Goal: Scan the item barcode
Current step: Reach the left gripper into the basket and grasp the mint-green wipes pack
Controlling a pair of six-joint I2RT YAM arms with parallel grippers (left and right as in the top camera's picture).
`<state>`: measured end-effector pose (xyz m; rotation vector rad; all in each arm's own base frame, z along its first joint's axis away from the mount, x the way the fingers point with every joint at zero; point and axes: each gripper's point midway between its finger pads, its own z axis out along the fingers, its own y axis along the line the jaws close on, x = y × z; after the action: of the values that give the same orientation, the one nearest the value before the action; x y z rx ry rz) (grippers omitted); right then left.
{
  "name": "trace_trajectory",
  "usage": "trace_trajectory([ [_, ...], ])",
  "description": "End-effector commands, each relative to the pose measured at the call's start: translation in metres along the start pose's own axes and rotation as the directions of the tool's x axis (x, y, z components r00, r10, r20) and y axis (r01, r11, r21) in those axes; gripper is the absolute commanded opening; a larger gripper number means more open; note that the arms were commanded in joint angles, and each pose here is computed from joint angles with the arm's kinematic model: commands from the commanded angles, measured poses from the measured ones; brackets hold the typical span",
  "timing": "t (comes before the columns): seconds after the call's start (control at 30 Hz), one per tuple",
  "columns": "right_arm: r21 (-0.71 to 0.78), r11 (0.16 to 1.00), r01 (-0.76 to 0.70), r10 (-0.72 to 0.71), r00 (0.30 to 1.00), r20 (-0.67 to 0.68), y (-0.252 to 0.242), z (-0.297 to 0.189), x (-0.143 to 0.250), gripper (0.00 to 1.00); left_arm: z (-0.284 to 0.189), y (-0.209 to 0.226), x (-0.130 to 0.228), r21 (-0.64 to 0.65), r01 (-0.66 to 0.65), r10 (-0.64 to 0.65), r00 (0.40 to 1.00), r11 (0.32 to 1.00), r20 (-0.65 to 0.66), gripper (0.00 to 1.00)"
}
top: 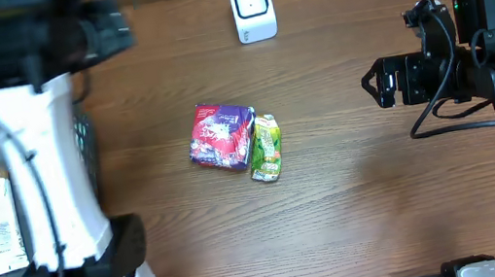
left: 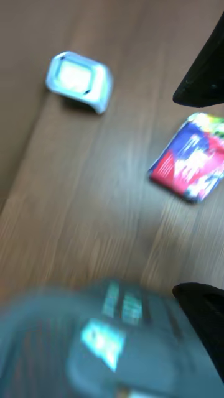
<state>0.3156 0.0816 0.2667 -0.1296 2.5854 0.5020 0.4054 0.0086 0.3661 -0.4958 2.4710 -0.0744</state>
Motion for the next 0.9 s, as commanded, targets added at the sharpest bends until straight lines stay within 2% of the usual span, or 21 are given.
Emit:
trace_trajectory([
  [0.0, -0.011, 1.0, 0.019, -0.019, 1.0, 0.016, 0.005, -0.004, -0.005, 1.0, -0.027, 0.054, -0.008, -0.046, 0.116, -0.114, 0.992, 0.992, 0.049, 0.82],
  [0.13, -0.011, 1.0, 0.017, -0.017, 1.0, 0.013, 0.005, -0.004, -0.005, 1.0, -0.028, 0.125, 0.003, -0.174, 0.308, -0.306, 0.951, 0.935, 0.04, 0.82],
  [0.17, -0.011, 1.0, 0.018, -0.017, 1.0, 0.013, 0.005, -0.004, -0.005, 1.0, -0.027, 0.142, 0.008, -0.208, 0.361, -0.362, 0.932, 0.909, 0.035, 0.83],
  [0.2, -0.012, 1.0, 0.017, -0.017, 1.0, 0.013, 0.005, -0.004, -0.005, 1.0, -0.02, 0.178, 0.024, -0.279, 0.462, -0.476, 0.879, 0.842, 0.017, 0.84],
  [0.3, -0.012, 1.0, 0.017, -0.017, 1.0, 0.013, 0.005, -0.004, -0.005, 1.0, -0.002, 0.212, 0.039, -0.345, 0.523, -0.56, 0.828, 0.779, -0.009, 0.82],
  [0.67, -0.011, 1.0, 0.011, -0.011, 1.0, -0.002, 0.004, -0.004, -0.001, 1.0, 0.114, 0.236, 0.075, -0.373, 0.522, -0.588, 0.805, 0.767, -0.081, 0.79],
  [0.77, -0.011, 1.0, 0.01, -0.01, 1.0, -0.007, 0.004, -0.004, 0.0, 1.0, 0.146, 0.239, 0.083, -0.336, 0.53, -0.582, 0.81, 0.779, -0.073, 0.79],
  [0.87, -0.011, 1.0, 0.01, -0.01, 1.0, -0.005, 0.004, -0.004, 0.0, 1.0, 0.18, 0.233, 0.083, -0.24, 0.535, -0.562, 0.825, 0.81, -0.057, 0.8],
])
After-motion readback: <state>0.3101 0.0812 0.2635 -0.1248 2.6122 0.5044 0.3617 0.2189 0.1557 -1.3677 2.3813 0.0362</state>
